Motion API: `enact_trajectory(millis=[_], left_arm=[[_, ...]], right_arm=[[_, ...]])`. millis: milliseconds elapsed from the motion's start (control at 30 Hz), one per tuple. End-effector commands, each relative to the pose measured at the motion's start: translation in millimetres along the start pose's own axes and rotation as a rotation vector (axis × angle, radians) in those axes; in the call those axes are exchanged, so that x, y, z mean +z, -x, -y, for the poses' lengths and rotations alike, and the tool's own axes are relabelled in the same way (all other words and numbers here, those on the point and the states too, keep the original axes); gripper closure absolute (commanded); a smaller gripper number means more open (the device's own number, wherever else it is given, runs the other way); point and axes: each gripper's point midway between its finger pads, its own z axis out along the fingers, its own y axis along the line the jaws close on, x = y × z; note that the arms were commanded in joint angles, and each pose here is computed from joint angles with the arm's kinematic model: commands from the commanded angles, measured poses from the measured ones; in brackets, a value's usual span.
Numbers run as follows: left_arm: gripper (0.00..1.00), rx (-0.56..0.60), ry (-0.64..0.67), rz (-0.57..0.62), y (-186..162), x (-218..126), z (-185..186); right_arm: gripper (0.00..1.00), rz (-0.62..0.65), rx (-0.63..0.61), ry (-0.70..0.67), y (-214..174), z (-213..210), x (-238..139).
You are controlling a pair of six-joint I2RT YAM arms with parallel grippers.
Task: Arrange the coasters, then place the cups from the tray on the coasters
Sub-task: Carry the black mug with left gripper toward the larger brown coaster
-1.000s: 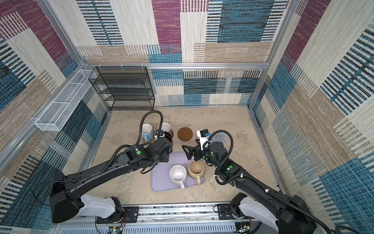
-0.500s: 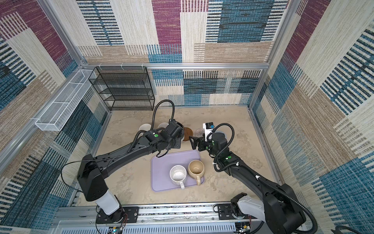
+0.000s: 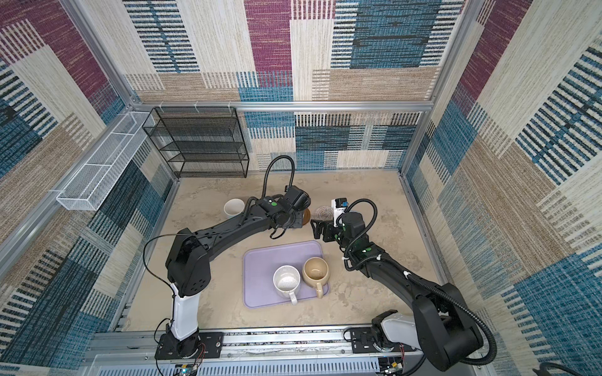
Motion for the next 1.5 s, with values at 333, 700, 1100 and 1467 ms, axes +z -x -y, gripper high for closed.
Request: enact_trajectory(millis=[333, 700, 1100, 1467], left_arm=[[1.00, -0.079, 0.019, -0.013, 15, 41, 5], [1.00, -0.067, 0.065, -0.021, 15, 53, 1], [0.89, -0.066, 0.028, -0.055, 9, 59, 9], [0.72, -0.074, 0.005, -0.069, 8, 51, 11]], right_arm=[[0.00, 0.025, -0.006, -0.041, 2, 11, 2], [0.00, 0.011, -0.002, -0.018, -1, 7, 4], [0.00, -0.003, -0.003, -0.020, -4, 9, 7], [0.00, -0.005, 0.000, -0.026, -5, 11, 8]])
